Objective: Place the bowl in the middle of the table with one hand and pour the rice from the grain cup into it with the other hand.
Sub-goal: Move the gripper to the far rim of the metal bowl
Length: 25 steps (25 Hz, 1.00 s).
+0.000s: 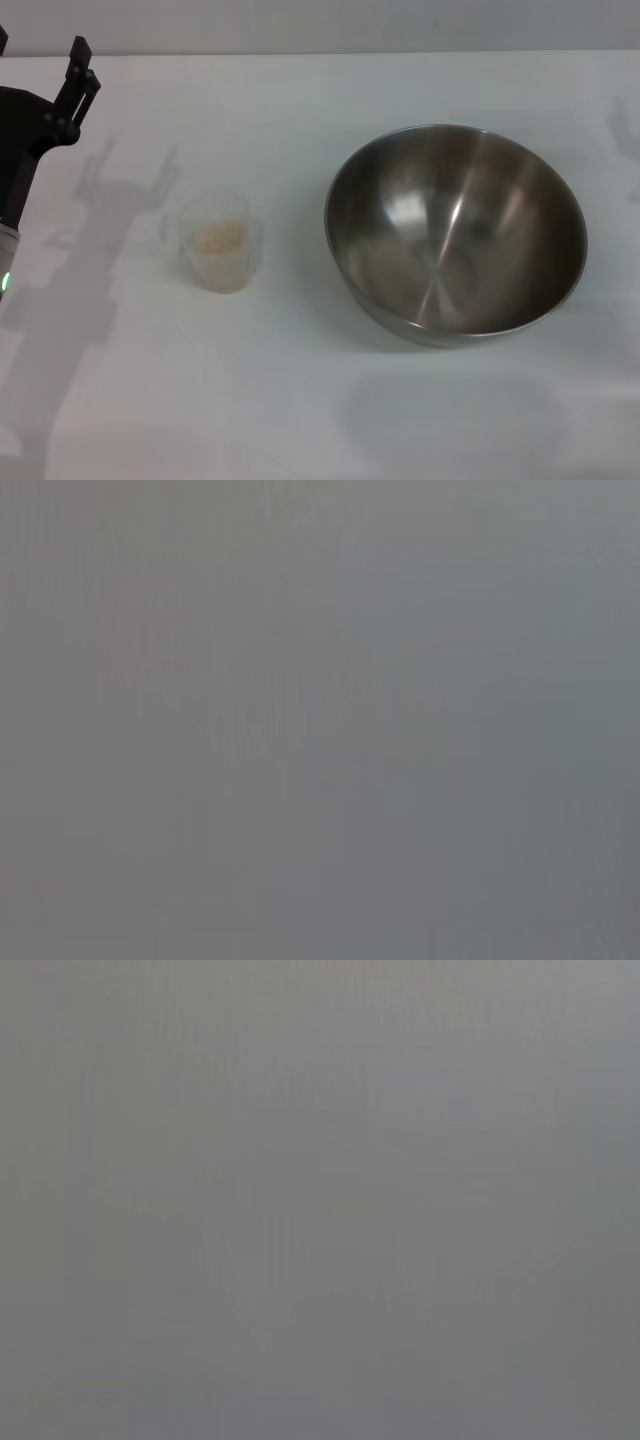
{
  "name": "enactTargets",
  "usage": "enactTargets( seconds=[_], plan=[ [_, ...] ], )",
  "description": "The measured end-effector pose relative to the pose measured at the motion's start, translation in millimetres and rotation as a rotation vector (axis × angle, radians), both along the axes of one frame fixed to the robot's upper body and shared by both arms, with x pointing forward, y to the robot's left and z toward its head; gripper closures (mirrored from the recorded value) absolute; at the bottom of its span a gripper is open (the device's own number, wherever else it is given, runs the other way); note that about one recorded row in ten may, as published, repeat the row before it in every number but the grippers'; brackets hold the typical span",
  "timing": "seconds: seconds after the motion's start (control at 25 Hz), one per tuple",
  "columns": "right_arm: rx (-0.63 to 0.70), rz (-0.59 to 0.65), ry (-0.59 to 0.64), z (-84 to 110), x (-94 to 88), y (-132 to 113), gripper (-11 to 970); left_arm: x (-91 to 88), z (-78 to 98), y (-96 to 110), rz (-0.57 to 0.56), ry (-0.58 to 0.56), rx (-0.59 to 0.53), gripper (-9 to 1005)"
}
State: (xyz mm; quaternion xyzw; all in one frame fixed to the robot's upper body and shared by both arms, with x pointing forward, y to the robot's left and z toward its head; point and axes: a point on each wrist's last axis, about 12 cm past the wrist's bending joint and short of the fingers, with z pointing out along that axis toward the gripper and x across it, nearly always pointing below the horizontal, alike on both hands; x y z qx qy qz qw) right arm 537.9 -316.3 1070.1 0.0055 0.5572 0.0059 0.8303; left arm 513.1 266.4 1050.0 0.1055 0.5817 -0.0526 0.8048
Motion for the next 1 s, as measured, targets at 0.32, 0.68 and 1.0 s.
enactTargets(
  seconds=[0.32,0.68,1.0],
  plan=[
    [0.005,0.006,0.002,-0.9,-1.4,0.2,272,0.6,0.4,-0.4,0.002,-0.002,0.002,171],
    [0.021,0.016,0.002,-1.3,-1.7,3.1,272,2.5,4.2,5.3,0.038,-0.020,-0.028,171],
    [0.047,0.025,-0.016,0.8,-2.3,3.8,273,0.5,3.3,4.6,0.037,-0.020,-0.032,171]
  ],
)
